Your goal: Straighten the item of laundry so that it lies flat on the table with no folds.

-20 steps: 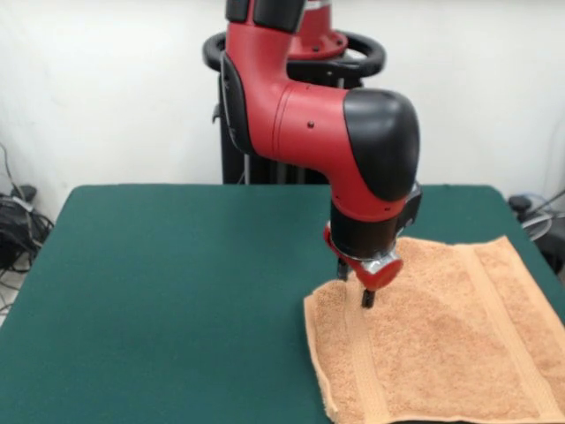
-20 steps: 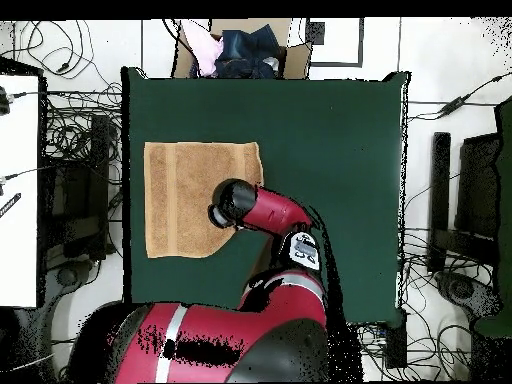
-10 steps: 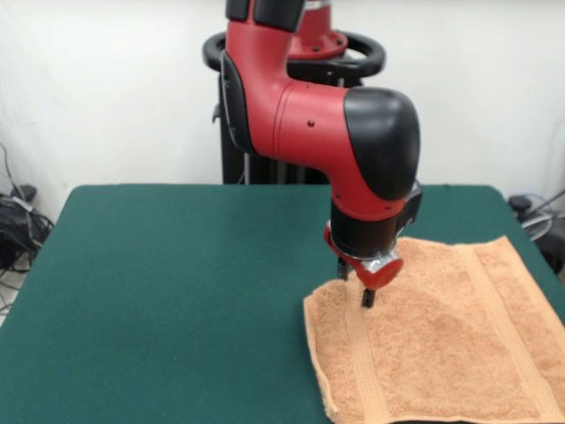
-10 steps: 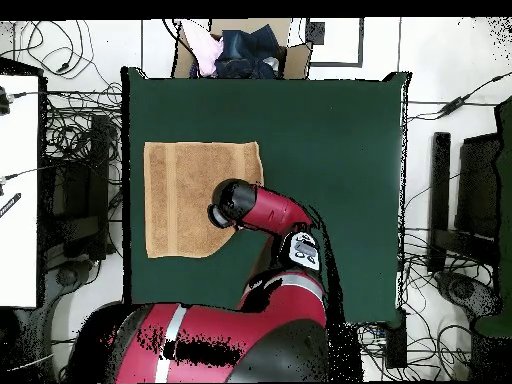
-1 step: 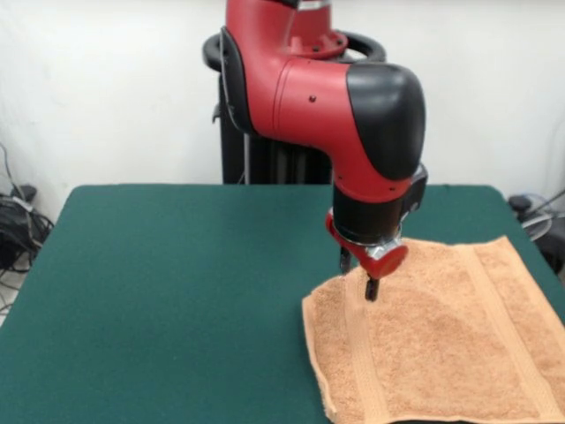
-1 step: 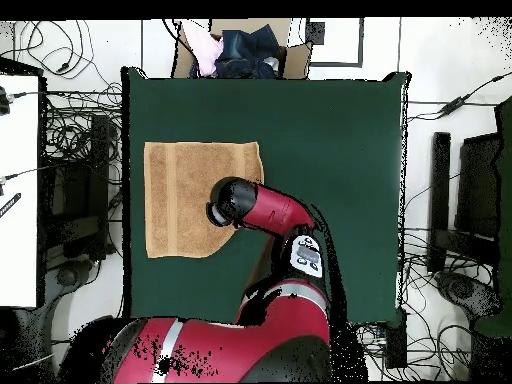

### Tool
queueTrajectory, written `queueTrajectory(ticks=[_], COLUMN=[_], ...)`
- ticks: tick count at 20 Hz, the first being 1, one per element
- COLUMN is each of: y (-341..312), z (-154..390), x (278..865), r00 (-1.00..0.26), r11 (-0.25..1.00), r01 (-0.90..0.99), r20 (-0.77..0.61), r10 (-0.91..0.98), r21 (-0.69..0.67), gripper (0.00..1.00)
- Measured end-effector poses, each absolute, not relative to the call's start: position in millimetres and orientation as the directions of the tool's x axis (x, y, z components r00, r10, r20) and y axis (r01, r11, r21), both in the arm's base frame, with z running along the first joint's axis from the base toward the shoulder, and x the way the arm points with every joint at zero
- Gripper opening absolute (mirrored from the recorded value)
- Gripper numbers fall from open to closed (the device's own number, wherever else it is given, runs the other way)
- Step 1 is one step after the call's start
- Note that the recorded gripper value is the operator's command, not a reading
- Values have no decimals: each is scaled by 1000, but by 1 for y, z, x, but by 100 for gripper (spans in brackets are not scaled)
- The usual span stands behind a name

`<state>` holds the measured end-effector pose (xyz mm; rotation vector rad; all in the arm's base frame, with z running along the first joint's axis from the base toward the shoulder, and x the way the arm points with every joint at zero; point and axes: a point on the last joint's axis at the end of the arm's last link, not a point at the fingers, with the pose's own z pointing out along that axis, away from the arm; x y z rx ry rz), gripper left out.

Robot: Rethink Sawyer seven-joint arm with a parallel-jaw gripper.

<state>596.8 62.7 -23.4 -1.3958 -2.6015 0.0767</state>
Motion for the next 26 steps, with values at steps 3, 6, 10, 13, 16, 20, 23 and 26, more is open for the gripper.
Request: queueTrajectory(ticks=[3,6,10,13,16,20,23,26], y=[62,60,52,45,42,40,39,40], z=[-23,-27,-40,-50,-52,-51,-52,-53], x=[597,594,586,581,581,578,576,576], r00=[-539,-534,-529,-525,-524,-526,-530,-547], r11=[555,552,548,545,545,549,550,564], r01=[821,822,822,824,827,826,827,819], r20=[140,146,152,155,163,173,167,154], r10=[831,833,835,837,836,833,832,823], r21=[-133,-140,-153,-153,-139,-127,-117,-106], gripper=[100,100,100,100,100,100,100,100])
